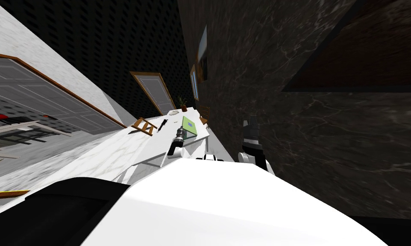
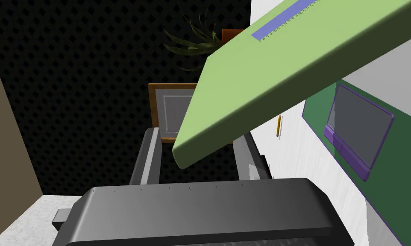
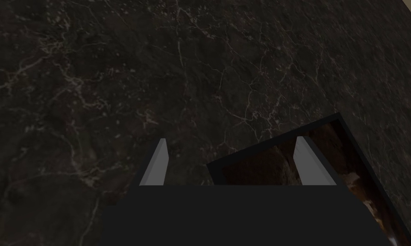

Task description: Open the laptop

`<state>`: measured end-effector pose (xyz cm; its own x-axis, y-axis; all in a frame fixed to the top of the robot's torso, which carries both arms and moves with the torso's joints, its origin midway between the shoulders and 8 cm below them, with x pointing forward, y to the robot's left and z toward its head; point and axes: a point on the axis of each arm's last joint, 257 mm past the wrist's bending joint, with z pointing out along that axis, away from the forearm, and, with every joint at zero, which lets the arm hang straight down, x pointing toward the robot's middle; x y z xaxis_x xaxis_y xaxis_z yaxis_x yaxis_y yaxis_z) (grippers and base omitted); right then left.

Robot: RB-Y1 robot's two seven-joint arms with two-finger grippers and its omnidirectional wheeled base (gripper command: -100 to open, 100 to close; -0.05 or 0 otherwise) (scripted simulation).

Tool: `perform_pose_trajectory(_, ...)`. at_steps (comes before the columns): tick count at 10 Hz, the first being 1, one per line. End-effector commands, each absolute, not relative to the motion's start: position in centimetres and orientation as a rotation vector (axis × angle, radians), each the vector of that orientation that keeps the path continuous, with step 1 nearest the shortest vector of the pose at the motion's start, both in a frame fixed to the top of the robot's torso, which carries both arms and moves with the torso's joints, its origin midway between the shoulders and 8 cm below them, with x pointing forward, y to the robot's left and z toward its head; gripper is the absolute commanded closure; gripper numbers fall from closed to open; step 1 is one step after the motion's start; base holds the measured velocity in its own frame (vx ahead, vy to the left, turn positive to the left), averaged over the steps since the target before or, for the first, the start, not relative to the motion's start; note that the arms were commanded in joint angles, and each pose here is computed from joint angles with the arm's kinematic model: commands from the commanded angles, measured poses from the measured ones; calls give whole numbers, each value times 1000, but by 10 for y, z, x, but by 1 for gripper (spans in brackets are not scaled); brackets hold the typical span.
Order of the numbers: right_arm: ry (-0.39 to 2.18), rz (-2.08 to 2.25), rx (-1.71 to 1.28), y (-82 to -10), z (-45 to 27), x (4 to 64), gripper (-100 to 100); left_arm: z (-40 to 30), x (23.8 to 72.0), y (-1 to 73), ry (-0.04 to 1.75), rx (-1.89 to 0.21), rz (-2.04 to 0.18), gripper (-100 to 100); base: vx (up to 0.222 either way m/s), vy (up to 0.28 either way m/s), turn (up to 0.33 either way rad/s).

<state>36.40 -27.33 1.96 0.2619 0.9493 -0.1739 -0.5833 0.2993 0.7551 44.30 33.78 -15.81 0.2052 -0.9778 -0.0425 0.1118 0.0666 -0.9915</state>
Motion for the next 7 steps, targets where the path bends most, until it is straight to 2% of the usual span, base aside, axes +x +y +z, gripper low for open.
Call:
perform_pose_trajectory(1,698,1135,630,-273,20,364,0,-167,449,337,949,-1198,-1134,100,-38,41,18)
perform_pose_trajectory(7,698,1135,630,-273,20,364,0,-188,461,335,829,-1267,-1261,100,-36,43,18)
